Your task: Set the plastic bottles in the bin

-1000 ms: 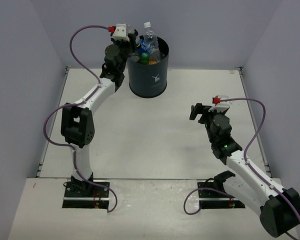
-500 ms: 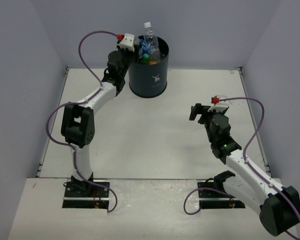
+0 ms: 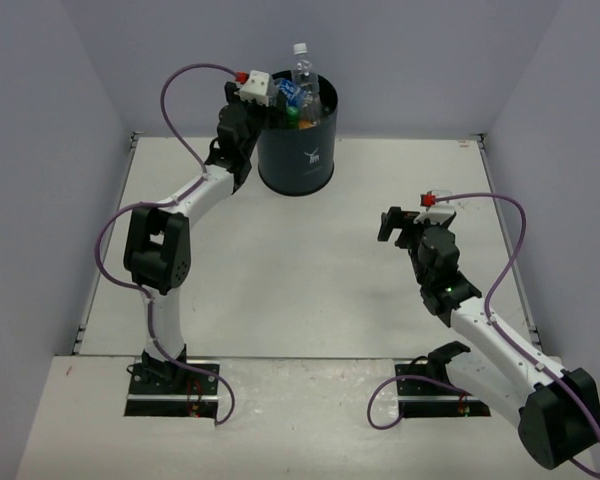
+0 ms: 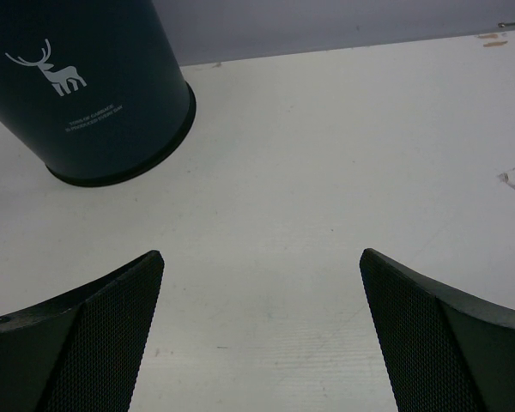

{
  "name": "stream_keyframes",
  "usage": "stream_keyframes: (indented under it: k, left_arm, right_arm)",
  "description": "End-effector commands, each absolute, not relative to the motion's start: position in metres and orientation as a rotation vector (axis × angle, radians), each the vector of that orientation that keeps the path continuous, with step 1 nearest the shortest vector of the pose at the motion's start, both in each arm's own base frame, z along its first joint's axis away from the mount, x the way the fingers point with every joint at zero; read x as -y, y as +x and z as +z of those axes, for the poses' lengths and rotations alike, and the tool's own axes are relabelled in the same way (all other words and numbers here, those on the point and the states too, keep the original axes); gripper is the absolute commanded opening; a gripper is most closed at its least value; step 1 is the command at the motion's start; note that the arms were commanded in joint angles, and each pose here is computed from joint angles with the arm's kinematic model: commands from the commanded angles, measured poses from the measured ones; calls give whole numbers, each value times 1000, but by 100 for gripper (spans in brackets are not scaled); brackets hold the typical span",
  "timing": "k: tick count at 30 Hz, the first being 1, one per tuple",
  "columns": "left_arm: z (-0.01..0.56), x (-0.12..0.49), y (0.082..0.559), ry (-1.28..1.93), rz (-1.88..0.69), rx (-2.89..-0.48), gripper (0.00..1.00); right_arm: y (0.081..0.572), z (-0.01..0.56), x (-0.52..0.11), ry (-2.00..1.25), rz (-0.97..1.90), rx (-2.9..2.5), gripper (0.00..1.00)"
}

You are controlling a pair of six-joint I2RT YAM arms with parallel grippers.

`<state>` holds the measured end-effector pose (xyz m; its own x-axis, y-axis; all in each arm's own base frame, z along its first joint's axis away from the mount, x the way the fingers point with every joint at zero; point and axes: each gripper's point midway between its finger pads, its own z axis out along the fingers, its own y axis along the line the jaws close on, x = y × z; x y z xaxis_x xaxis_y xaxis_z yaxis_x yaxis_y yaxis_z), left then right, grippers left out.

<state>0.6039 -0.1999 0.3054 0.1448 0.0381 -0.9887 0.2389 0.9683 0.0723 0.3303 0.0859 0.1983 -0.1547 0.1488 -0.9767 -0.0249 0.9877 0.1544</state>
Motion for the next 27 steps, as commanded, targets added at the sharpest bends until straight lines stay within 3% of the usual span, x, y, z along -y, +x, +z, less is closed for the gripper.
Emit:
stream_keyframes:
  k: [1,13,22,27]
  left_arm:
    - [347,182,597,183,-107,-1360,98]
    - [448,177,564,84,-235,-1212,100]
    - [484,149,545,-77,-215,-1243,100]
    - [465,115,495,-196,-173,-1355,100]
  right_arm:
    - [336,219,-82,120,143,-1670,99]
    - [333,222,-86,134,188,-1668,99]
    - [332,223,-84,173,193,-1686,99]
    - [331,222,-76,240,172,-1692,99]
